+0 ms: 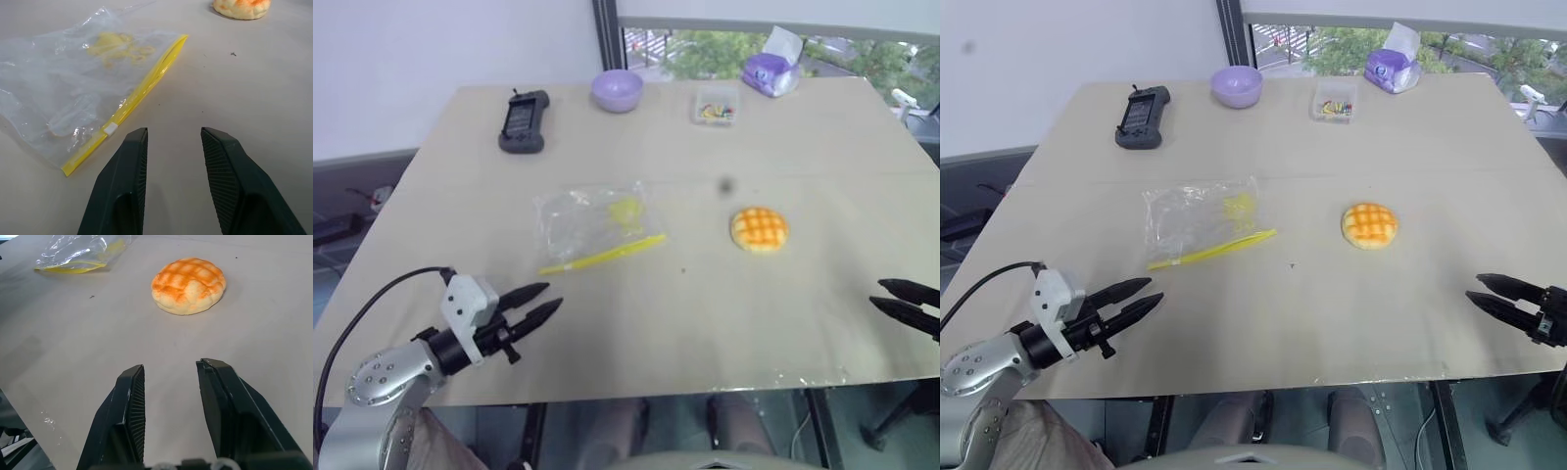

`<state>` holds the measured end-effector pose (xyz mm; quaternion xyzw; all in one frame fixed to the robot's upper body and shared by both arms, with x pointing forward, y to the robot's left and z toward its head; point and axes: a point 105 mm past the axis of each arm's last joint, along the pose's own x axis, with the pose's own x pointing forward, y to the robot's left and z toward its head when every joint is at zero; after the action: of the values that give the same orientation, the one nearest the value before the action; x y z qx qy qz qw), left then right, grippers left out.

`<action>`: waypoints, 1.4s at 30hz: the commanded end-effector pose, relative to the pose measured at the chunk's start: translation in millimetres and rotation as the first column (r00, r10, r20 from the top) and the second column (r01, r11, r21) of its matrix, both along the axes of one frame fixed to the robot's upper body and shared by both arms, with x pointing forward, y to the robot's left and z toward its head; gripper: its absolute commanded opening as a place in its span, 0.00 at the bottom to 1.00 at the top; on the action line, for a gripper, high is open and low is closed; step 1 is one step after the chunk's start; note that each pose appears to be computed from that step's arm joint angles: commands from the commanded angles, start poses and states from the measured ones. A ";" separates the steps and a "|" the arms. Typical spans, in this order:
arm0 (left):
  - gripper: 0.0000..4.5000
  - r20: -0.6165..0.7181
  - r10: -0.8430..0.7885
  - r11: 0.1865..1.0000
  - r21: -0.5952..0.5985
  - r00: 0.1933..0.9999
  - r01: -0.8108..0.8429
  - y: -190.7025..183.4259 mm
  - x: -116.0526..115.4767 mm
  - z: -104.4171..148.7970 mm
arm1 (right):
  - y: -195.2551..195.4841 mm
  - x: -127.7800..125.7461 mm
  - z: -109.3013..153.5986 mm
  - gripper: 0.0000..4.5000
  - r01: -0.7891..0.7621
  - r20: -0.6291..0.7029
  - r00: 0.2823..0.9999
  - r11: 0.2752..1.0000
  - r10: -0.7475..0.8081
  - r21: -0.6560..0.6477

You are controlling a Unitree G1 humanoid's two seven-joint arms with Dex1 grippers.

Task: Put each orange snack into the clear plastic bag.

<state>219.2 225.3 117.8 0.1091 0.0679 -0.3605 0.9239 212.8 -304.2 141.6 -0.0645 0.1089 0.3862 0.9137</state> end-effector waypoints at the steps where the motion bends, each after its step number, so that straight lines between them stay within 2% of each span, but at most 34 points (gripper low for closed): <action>1: 0.41 0.026 -0.008 1.000 0.004 1.000 0.007 0.8 0.1 4.9 | 1.7 -0.8 12.5 0.41 -0.020 0.039 0.999 0.999 0.021 -0.028; 9: 0.41 0.013 0.009 1.000 0.020 1.000 -0.009 3.7 1.5 3.9 | 3.3 0.0 10.5 0.41 -0.021 0.025 0.999 1.000 0.022 -0.022; 20: 0.41 0.028 0.082 0.990 0.115 0.996 -0.084 13.9 16.0 4.6 | 19.2 2.1 15.8 0.41 -0.072 0.042 0.997 0.997 0.071 0.021; 26: 0.41 0.070 0.142 0.969 0.196 0.987 -0.153 32.5 39.7 6.3 | 48.6 -4.5 40.1 0.41 -0.203 0.129 0.974 0.971 0.188 0.123; 31: 0.41 0.130 0.154 0.958 0.225 0.980 -0.180 39.2 60.3 13.1 | 69.6 -6.6 56.2 0.41 -0.290 0.203 0.942 0.952 0.266 0.099; 38: 0.41 0.266 -0.021 0.893 0.439 0.964 -0.102 32.7 77.0 14.9 | 74.7 -2.3 59.1 0.41 -0.294 0.207 0.939 0.953 0.274 0.069; 40: 0.41 0.305 -0.049 0.852 0.510 0.951 -0.119 40.2 83.6 17.5 | 73.1 -2.0 57.8 0.41 -0.286 0.207 0.941 0.956 0.268 0.063; 42: 0.41 0.384 -0.025 0.806 0.553 0.923 -0.208 56.6 95.3 29.9 | 72.3 -3.1 56.3 0.41 -0.275 0.207 0.944 0.959 0.257 0.064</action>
<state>307.2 268.0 128.3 0.4031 0.0316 -0.2854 0.8690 211.4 -232.7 193.4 -0.0624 -0.0009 0.5043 0.8613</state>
